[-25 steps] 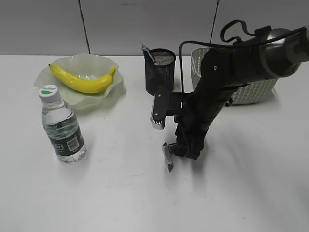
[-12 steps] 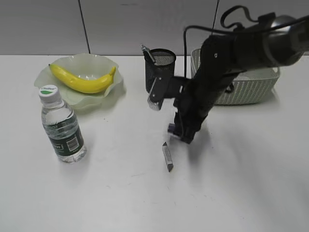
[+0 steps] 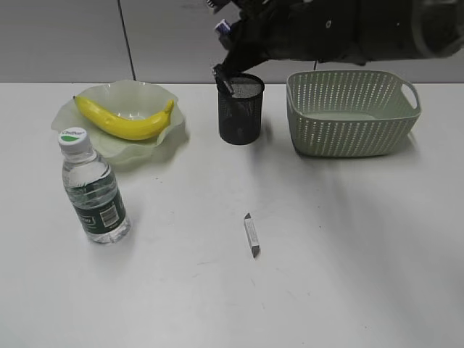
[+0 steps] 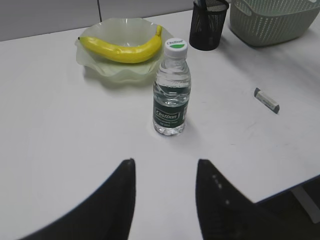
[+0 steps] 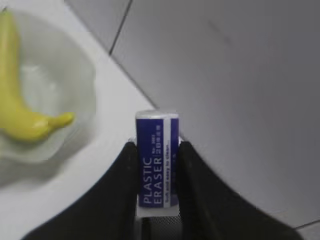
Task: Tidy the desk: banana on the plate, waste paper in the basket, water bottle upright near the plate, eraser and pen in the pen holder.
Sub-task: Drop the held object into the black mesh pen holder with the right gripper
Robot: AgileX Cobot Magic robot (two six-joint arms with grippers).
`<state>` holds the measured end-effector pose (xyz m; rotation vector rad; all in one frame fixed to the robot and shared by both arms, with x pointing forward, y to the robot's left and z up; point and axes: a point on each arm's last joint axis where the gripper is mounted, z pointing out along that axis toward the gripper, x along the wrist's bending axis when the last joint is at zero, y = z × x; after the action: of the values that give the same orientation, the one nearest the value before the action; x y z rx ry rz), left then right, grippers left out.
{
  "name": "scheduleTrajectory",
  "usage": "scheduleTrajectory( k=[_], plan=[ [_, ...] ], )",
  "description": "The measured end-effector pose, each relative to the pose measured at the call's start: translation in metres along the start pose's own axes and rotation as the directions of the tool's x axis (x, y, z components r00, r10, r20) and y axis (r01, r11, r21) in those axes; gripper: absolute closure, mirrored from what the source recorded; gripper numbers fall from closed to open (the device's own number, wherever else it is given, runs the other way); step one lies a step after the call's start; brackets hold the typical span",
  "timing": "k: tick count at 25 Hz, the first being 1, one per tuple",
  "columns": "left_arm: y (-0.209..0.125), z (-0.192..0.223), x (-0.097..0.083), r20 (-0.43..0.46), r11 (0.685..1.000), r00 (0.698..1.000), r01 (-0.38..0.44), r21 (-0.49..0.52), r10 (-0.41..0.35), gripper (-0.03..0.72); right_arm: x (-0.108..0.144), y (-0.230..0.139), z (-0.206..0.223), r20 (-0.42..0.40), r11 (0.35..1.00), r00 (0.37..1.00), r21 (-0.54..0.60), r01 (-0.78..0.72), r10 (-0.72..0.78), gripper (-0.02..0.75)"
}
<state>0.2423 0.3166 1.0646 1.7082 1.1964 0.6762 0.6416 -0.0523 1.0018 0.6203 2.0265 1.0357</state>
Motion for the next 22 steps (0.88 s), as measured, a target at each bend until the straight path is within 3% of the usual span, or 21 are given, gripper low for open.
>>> scheduleTrajectory(
  k=[3,9,12,16,22],
  plan=[
    [0.0,0.0,0.0,0.0,1.0,1.0,0.0,0.0,0.0,0.387,-0.002,-0.014,0.019,0.1,0.995,0.991,-0.055,-0.085,0.09,0.543],
    [0.0,0.0,0.0,-0.001,1.0,1.0,0.0,0.0,0.0,0.387,0.004,-0.047,0.049,0.157,0.969,0.957,-0.014,-0.247,0.246,0.543],
    [0.0,0.0,0.0,-0.001,1.0,1.0,0.0,0.0,0.0,0.387,0.003,-0.049,0.051,0.176,0.955,0.94,-0.018,-0.294,0.293,0.479],
    [0.0,0.0,0.0,-0.001,1.0,1.0,0.0,0.0,0.0,0.387,0.004,-0.049,0.05,0.157,0.951,0.94,0.003,-0.308,0.304,0.376],
    [0.0,0.0,0.0,-0.001,1.0,1.0,0.0,0.0,0.0,0.387,-0.004,-0.017,0.027,0.068,0.945,0.943,0.017,-0.326,0.325,0.356]
  ],
)
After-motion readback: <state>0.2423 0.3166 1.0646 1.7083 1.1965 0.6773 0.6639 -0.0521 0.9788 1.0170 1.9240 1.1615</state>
